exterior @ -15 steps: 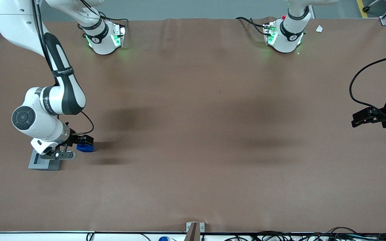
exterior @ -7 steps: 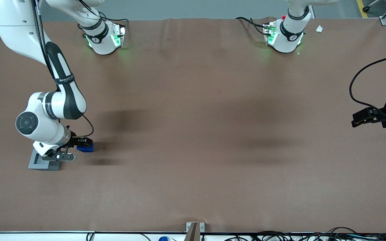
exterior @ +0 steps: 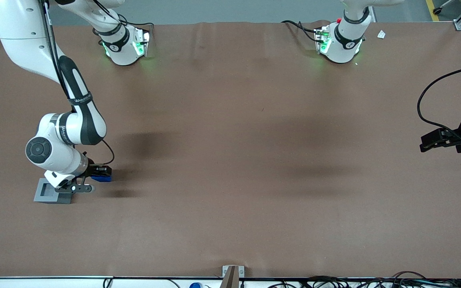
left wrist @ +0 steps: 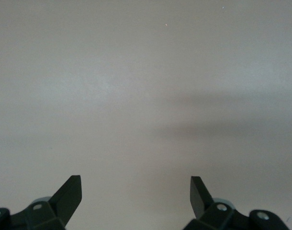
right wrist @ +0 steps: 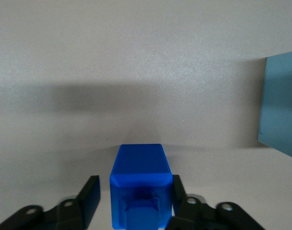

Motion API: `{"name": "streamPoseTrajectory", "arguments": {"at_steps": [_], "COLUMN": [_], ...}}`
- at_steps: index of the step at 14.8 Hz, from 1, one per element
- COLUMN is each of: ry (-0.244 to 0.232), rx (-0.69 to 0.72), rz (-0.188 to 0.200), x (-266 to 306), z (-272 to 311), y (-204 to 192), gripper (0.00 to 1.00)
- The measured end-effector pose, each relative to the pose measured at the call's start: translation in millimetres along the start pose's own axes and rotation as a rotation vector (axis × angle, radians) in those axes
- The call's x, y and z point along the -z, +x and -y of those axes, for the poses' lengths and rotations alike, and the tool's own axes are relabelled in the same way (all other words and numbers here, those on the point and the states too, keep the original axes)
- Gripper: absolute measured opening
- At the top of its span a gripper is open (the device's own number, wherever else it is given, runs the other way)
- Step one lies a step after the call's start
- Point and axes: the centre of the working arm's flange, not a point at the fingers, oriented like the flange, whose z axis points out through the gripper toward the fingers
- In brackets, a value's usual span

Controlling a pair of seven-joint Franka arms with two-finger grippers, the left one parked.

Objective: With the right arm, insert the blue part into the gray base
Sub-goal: 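Lift the blue block and carry it over the gray base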

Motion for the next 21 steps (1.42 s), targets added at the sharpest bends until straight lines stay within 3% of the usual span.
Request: {"name": "streamPoseTrajectory", "arguments": {"at_steps": [1,9,13,16,21], "ry": [0.0,0.0,0.0,0.0,0.003], "rx": [-0.001,-0.017,-0.032,-0.077,-0.079], "rz": [0.0,-0.002,-0.034,-0.046,-0.018], "x": [0.0,0.2,14.9,40.1,86.1], "z": [-0.6,-10.8,-17.8,-54.6,-70.4], "y": [0.1,0.6,11.5,25.5,42.5], "gripper": [0.51,0.51,0.51,0.51,0.51]}}
